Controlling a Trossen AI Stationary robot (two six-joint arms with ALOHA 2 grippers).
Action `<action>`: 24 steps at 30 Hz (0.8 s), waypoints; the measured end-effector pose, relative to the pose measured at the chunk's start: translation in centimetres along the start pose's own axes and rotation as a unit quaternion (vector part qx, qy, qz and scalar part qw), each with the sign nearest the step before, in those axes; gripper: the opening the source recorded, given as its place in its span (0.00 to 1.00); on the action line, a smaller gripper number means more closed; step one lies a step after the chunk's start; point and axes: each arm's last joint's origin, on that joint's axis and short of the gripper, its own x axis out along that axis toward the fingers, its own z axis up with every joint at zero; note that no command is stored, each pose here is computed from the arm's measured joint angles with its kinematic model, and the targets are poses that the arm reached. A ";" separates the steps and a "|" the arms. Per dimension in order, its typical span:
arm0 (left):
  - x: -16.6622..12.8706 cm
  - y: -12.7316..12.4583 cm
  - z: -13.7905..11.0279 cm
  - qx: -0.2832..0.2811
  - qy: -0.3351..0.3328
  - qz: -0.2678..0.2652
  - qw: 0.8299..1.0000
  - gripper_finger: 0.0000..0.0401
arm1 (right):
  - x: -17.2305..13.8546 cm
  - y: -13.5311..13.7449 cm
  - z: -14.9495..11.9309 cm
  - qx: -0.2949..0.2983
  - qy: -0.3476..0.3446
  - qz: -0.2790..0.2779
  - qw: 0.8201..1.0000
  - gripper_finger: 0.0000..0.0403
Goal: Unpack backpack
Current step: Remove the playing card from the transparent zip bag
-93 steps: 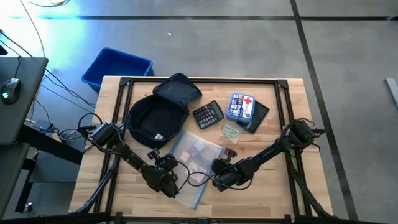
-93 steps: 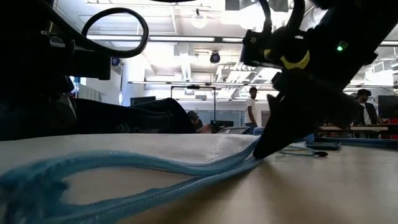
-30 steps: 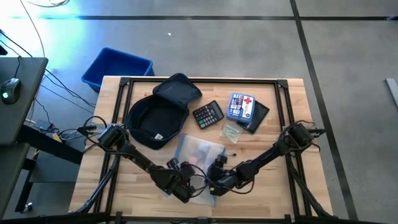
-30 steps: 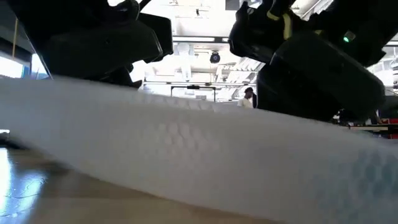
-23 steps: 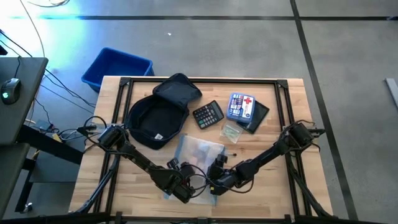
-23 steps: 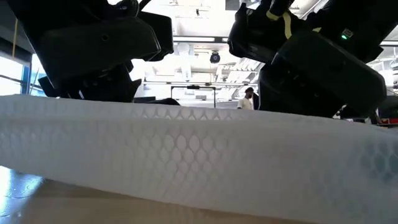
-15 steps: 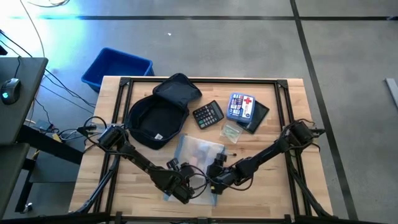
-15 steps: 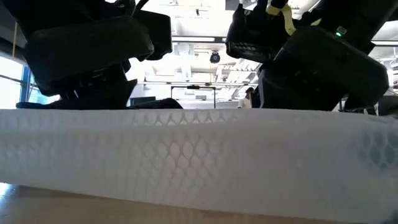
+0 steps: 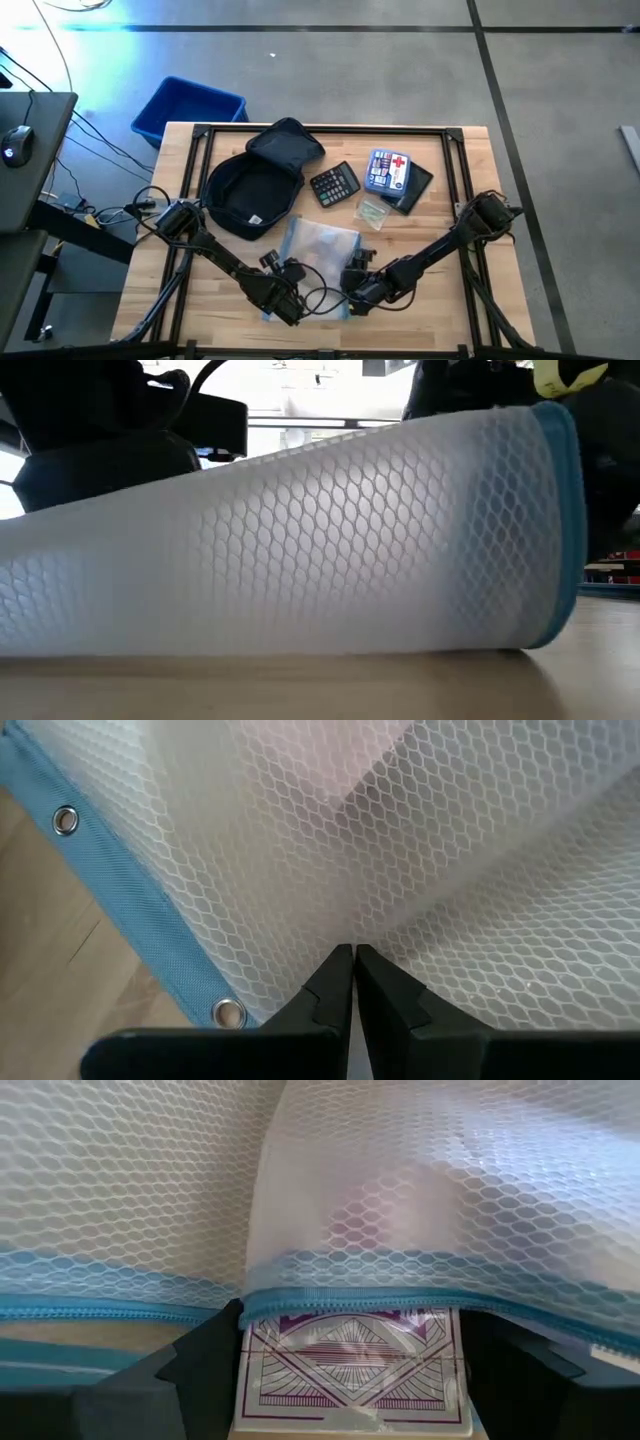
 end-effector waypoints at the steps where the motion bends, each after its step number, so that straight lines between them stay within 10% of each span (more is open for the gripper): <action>1: 0.0 0.0 0.0 0.000 0.000 0.000 1.000 0.00 | 0.0 0.0 -0.1 -0.001 0.004 -0.003 1.000 0.71; 24: -0.2 -0.9 0.0 0.015 -0.009 -0.042 0.999 0.00 | -6.3 0.8 -1.3 -0.040 0.056 0.056 0.996 0.71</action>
